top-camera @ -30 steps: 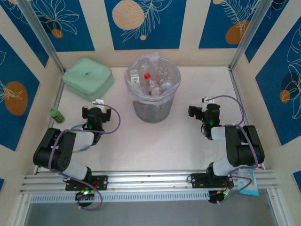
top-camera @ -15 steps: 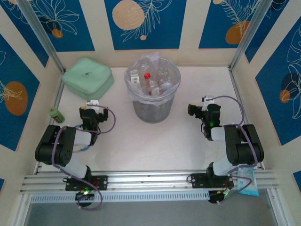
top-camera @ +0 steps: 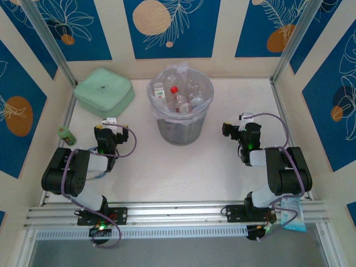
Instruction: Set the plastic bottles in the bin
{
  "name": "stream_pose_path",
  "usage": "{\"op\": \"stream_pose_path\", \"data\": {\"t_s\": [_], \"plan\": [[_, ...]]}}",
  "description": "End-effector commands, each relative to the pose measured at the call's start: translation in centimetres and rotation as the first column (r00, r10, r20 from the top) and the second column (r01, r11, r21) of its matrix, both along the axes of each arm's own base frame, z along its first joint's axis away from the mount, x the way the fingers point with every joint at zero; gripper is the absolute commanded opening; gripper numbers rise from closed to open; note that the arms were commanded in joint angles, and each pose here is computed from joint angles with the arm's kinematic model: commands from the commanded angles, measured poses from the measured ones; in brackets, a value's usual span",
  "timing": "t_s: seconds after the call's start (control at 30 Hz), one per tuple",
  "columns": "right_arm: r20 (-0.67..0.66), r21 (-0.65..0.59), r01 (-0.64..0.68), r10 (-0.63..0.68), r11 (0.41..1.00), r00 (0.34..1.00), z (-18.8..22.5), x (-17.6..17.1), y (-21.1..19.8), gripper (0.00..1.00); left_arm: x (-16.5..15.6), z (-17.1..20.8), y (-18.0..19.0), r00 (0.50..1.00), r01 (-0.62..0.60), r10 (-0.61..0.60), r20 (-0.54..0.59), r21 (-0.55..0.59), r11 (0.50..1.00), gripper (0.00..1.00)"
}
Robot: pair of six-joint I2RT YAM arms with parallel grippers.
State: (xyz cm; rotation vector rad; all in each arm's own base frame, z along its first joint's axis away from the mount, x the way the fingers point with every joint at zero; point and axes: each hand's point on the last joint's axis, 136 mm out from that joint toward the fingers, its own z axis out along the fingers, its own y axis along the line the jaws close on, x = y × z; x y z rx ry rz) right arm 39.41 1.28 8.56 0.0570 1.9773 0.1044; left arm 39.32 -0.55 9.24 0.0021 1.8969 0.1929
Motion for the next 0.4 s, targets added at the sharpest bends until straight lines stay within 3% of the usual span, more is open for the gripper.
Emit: {"op": "stream_pose_path", "data": {"t_s": [0.0, 0.37], "plan": [[0.032, 0.008, -0.018, 0.018, 1.0, 0.999, 0.77, 0.31, 0.45, 0.99, 0.04, 0.28, 0.1, 1.0, 0.004, -0.003, 0.022, -0.016, 1.0, 1.0], [0.034, 0.01, -0.019, 0.019, 1.0, 0.999, 0.82, 0.27, 0.41, 0.99, 0.02, 0.28, 0.1, 1.0, 0.003, -0.003, 0.023, -0.015, 1.0, 1.0]]}}
